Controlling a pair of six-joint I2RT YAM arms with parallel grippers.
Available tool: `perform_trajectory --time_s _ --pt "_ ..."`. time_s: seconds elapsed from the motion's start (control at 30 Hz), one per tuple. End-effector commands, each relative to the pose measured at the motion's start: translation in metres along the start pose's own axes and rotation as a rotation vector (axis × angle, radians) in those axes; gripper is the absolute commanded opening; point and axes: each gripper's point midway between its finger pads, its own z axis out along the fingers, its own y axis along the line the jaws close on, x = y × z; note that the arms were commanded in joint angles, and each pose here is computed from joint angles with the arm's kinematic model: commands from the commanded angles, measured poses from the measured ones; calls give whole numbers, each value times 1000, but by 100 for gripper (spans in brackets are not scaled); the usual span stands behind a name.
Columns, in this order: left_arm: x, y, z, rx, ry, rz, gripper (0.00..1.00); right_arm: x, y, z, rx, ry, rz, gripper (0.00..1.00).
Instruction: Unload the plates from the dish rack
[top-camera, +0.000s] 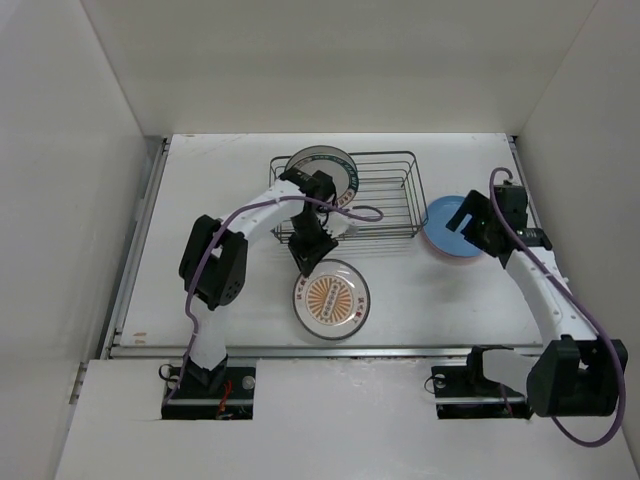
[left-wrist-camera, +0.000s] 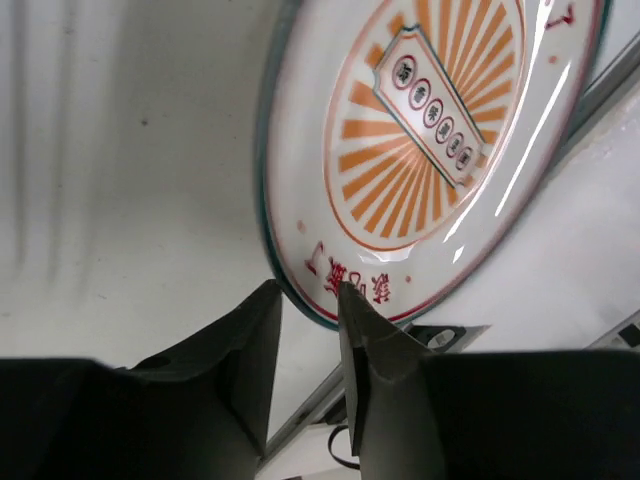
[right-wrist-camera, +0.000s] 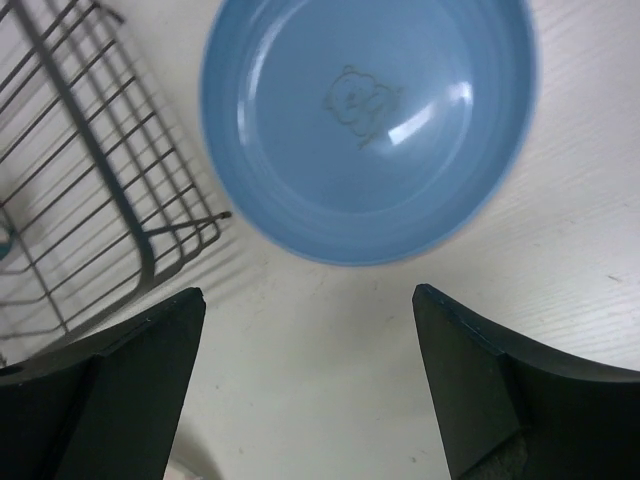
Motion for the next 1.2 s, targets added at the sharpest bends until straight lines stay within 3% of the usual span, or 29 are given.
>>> perform_trajectory --time_s 0.0,0.13,0.37,0.5,0.53,0.67,0.83,0.93,1.07,1.1,1.17 --pt "1 6 -3 -40 -6 -6 27 -12 44 -14 -175 -64 -116 90" --pt "-6 7 -13 -55 -16 8 40 -26 104 -31 -334 -135 -246 90" --pt "-17 -2 -67 -108 -102 30 43 -29 192 -14 -470 -134 -445 89" --pt "-26 -3 -111 -105 -234 -11 43 -22 265 -5 -573 -130 -574 78" --pt "-28 -3 -125 -122 -274 -28 45 -10 268 19 -533 -91 -589 75" --pt "-24 17 -147 -176 -350 -153 51 2 301 47 -518 -75 -646 71" --pt "-3 106 -159 -378 -429 -531 51 16 322 74 -527 -83 -719 69" --pt "18 152 -151 -450 -403 -687 51 20 332 86 -518 -87 -724 62" --pt "24 186 -130 -425 -358 -785 51 20 337 86 -522 -109 -757 39" --pt "22 191 -125 -419 -349 -797 49 26 336 84 -520 -106 -764 27" --pt "13 193 -107 -325 -340 -801 49 26 338 74 -537 -129 -799 19"
